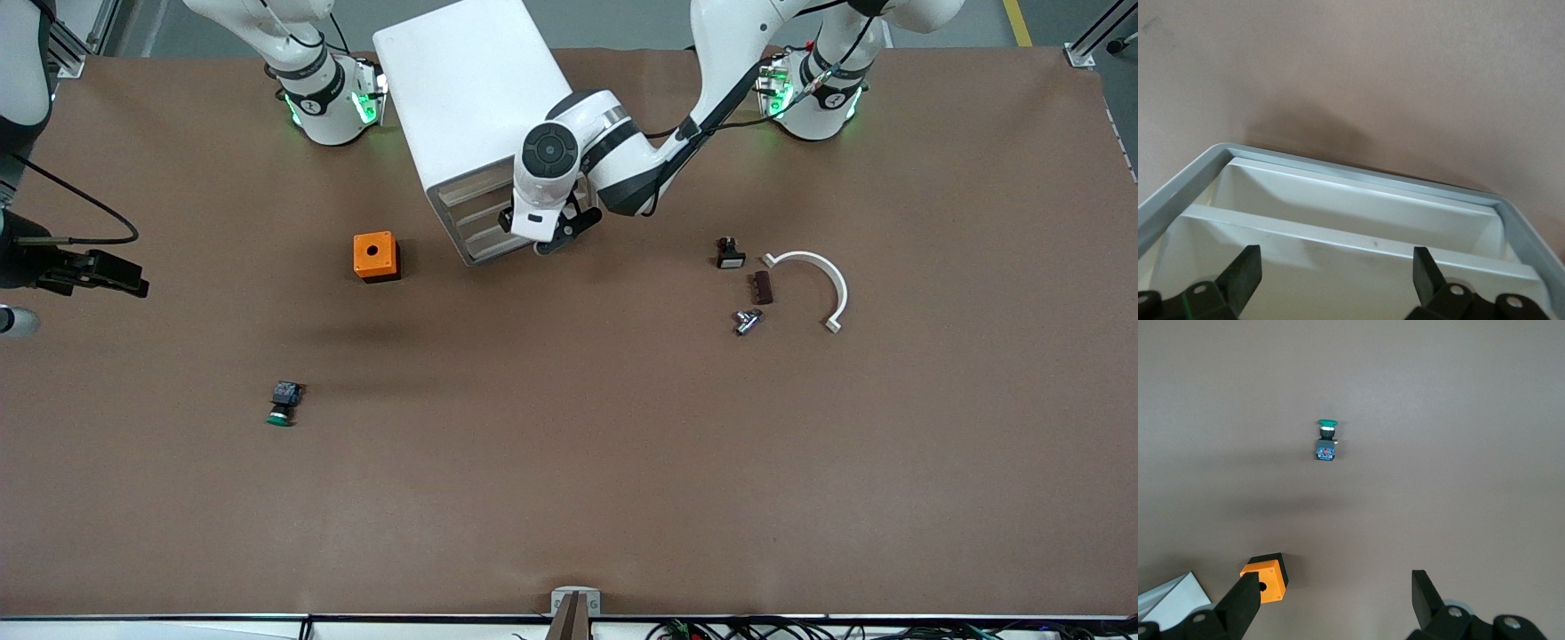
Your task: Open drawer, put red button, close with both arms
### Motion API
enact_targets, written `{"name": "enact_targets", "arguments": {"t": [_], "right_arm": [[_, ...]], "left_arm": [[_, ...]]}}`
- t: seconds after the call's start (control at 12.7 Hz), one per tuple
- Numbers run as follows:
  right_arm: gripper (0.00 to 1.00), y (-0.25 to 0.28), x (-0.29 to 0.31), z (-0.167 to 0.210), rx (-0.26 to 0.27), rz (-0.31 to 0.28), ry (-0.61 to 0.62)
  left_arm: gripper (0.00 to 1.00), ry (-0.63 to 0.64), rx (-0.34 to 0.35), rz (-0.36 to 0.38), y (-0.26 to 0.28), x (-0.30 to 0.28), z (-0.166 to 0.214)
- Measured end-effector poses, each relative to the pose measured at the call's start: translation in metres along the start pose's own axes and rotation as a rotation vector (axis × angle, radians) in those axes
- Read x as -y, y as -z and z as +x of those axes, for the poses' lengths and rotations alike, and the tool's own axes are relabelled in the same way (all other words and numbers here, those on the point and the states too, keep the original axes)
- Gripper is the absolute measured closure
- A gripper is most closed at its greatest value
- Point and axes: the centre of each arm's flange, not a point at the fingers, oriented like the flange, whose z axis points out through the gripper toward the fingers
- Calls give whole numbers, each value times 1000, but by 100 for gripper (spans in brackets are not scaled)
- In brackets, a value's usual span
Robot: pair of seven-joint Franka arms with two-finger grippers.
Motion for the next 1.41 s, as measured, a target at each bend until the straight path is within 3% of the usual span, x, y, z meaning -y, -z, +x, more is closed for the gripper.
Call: {"name": "enact_targets", "arguments": {"t": [0.16,0.31,0.47,0.63,1.1,1.41], "right_arm": [[0,0,1,0,0,0,1],[0,0,3,-1,7,1,6],[0,0,10,-1,8,1,17],[0,4,14,-2,0,1,24],[0,35,19,-24,-32,-1,32],[0,53,29,-44,-51,-3,50]], "left_arm": [[0,70,-17,-36,22,-5,28],[0,128,-81,-66,69,-5,88],[0,178,-173,-86,145,4,149],[0,188,-220,-91,220,27,197],[0,9,-288,-49,369,154,296],[0,-197,-324,-17,435,241,331]]}}
